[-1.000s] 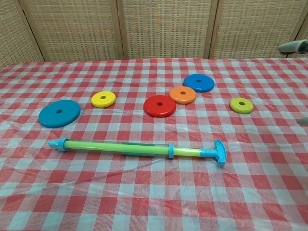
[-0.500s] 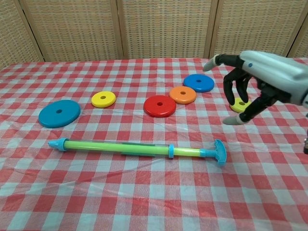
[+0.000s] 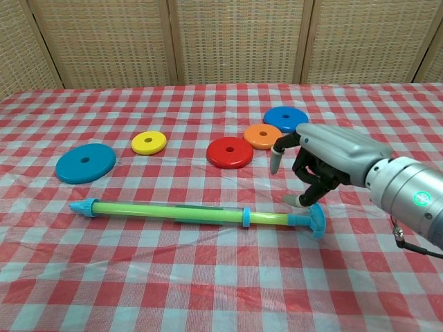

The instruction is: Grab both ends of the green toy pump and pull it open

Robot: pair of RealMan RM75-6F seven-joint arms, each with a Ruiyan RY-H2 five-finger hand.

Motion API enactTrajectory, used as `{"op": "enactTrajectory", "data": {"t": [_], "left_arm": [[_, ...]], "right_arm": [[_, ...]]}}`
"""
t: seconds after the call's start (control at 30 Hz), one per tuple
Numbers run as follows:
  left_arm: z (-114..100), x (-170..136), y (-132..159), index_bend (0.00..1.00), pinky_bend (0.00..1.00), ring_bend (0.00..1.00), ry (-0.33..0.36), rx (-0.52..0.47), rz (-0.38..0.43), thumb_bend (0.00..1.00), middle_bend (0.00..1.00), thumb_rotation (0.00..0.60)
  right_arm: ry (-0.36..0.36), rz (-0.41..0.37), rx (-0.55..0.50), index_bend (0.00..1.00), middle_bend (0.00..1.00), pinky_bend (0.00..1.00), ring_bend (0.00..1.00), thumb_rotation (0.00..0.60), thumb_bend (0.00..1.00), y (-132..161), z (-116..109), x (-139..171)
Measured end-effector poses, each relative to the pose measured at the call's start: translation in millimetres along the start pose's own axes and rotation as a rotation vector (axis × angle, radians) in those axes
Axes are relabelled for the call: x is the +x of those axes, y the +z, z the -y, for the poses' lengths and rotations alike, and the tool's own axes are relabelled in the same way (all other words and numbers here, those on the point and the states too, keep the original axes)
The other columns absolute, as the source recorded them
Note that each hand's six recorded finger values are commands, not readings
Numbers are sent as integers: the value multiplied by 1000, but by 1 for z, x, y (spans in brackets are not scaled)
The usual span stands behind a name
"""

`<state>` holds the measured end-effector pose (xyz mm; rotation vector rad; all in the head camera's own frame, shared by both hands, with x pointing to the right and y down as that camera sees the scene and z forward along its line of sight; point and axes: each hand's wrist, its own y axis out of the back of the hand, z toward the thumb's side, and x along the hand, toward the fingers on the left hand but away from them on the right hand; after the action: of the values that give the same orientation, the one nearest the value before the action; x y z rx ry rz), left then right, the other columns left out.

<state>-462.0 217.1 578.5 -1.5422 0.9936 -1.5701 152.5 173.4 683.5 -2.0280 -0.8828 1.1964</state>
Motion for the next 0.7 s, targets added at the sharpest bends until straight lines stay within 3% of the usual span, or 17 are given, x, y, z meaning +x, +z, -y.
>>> {"op": "enactTrajectory", "data": {"t": [0.27,0.7], "left_arm": [[-1,0,1,0,0,0,3,-2,0,52,0,600],[-4,-1,1,0,0,0,13,-9,5,53,0,600]], "right_arm": [[60,24,-20,484,965,719,936,600,481,-4,24,1],[102,73,-21,484,967,719,937,600,496,-17,39,2]]}}
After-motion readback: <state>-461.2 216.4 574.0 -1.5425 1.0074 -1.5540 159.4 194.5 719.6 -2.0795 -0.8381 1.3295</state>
